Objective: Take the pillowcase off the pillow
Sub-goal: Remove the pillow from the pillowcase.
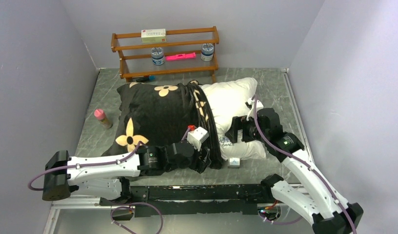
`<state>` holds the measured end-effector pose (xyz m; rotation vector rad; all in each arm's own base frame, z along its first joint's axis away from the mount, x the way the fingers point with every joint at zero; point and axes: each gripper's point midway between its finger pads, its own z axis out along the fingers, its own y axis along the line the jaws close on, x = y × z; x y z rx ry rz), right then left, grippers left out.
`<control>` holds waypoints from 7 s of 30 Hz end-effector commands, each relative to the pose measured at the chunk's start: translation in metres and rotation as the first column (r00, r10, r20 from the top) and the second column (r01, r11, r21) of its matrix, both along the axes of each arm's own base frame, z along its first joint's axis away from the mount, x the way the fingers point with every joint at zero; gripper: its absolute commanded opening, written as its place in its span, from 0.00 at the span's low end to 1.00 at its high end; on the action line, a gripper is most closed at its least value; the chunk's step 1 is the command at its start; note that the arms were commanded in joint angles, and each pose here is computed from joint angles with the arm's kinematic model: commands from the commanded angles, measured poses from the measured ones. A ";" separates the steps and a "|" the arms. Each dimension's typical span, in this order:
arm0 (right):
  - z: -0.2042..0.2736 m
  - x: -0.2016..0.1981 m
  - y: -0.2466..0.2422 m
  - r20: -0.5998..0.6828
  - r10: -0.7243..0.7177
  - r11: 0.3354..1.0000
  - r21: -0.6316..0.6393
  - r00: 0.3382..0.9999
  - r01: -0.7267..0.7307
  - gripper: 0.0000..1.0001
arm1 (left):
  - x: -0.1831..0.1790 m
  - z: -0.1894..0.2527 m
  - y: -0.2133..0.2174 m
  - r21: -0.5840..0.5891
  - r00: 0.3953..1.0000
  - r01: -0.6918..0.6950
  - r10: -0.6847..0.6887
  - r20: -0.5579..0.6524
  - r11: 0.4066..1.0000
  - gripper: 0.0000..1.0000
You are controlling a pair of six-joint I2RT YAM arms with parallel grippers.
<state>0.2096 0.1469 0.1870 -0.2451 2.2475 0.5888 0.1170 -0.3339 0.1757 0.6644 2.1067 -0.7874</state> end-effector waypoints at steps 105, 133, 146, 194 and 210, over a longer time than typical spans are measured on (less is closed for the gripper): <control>0.090 0.013 -0.019 0.271 -0.036 0.999 0.002 0.962 0.037 0.43 | 0.073 0.027 0.058 -0.247 0.969 -0.135 0.180 0.170 0.959 0.45; 0.148 0.028 -0.009 0.477 0.013 0.999 0.023 0.879 -0.027 0.86 | 0.077 0.014 0.050 -0.145 0.981 -0.190 0.195 0.022 0.971 0.82; 0.111 -0.002 0.054 0.440 0.367 0.904 0.039 0.820 -0.425 1.00 | 0.091 -0.017 0.051 -0.086 0.967 -0.249 0.252 0.027 0.965 0.63; -0.051 -0.004 0.086 0.272 0.586 0.697 -0.650 0.764 -0.303 0.68 | 0.081 -0.017 0.050 -0.102 0.982 -0.183 0.186 0.021 0.978 0.66; 0.001 0.005 0.070 0.440 0.435 0.825 -0.545 0.786 -0.152 0.00 | 0.089 -0.020 0.045 -0.095 0.976 -0.216 0.217 0.002 0.972 0.66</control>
